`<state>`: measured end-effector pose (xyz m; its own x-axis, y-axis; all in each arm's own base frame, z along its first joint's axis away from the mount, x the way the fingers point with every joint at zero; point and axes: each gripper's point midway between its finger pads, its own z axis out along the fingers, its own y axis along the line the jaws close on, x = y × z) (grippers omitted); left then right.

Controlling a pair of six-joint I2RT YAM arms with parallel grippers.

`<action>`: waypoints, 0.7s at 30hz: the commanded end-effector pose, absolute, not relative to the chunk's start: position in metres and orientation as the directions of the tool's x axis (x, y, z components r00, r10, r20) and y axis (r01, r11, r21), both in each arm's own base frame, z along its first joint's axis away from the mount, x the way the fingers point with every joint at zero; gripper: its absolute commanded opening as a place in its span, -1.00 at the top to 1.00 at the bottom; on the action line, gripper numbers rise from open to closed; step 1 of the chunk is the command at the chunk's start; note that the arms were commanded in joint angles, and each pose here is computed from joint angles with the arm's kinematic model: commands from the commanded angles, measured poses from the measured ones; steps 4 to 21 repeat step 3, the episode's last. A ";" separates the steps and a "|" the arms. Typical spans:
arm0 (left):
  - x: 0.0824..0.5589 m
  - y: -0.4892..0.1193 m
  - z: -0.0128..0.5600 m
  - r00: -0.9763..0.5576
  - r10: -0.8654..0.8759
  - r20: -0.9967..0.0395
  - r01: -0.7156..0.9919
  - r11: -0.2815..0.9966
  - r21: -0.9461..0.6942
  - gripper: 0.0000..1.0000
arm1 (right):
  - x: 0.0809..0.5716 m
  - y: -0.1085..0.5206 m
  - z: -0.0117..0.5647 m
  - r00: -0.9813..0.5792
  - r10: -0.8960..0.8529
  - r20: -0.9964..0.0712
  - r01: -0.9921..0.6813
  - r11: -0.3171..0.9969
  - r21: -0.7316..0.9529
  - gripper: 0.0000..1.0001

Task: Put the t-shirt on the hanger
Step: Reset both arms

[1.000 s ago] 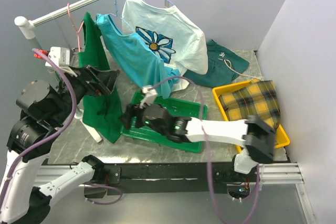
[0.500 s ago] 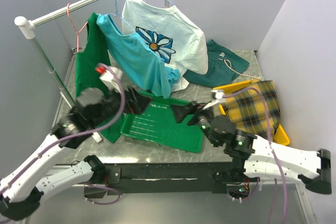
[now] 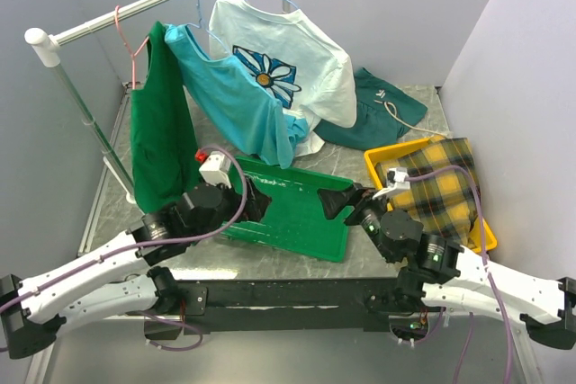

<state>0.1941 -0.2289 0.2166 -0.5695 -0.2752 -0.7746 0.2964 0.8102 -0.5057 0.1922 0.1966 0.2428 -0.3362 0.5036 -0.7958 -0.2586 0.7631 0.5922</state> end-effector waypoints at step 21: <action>0.203 -0.227 0.225 -0.521 -0.353 -0.777 0.262 0.800 -0.540 -0.93 | 0.196 0.196 0.240 -0.336 0.511 -0.791 -0.228 0.771 0.594 -1.00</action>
